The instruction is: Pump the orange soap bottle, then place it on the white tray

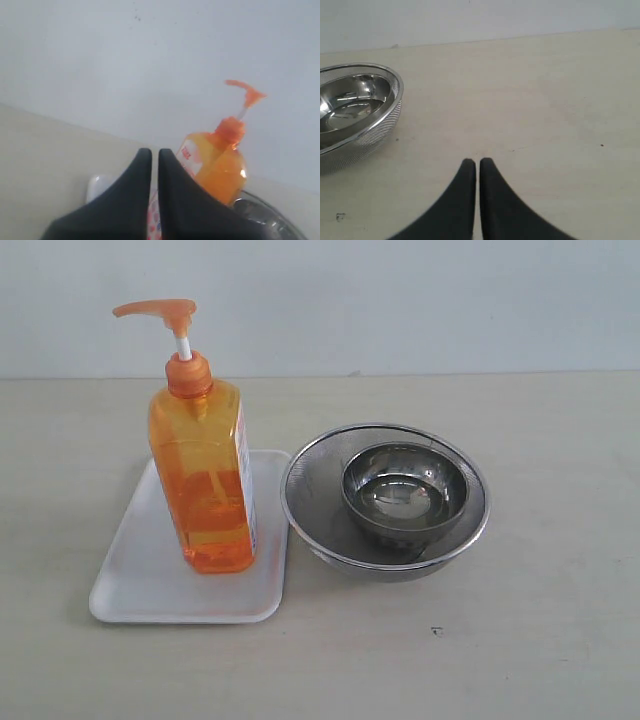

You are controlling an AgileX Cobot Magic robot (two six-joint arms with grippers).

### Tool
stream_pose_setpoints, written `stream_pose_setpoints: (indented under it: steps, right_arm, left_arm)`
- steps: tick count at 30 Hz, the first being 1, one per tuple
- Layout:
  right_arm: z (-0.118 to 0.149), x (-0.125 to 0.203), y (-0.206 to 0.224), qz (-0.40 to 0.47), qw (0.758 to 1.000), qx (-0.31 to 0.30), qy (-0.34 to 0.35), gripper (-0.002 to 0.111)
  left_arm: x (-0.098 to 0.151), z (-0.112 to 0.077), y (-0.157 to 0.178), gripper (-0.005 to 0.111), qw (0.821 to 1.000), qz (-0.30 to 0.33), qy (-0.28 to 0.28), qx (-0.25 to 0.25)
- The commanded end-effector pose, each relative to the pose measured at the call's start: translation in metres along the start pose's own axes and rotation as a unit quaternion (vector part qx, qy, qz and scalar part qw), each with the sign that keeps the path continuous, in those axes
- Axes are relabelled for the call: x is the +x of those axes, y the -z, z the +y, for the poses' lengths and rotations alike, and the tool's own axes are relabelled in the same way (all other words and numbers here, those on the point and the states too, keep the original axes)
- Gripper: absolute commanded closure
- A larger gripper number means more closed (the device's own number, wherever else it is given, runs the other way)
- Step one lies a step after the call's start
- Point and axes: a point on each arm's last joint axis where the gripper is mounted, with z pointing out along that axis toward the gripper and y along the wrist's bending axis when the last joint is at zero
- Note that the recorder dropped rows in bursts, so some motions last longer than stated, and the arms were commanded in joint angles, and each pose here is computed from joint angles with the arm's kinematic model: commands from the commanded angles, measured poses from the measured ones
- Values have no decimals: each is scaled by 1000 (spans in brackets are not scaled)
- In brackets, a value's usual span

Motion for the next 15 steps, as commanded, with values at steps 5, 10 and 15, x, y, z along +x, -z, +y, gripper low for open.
stream_pose_setpoints:
  steps: [5, 10, 15]
  right_arm:
    - [0, -1, 0, -5, 1000, 0, 3, 108]
    - [0, -1, 0, -6, 1000, 0, 3, 108]
    - [0, -1, 0, -5, 1000, 0, 3, 108]
  left_arm:
    - [-12, -20, 3, 102, 991, -71, 2, 113]
    - [-11, -21, 3, 102, 991, -64, 8, 118]
    - [-11, -21, 4, 102, 990, -58, 36, 124]
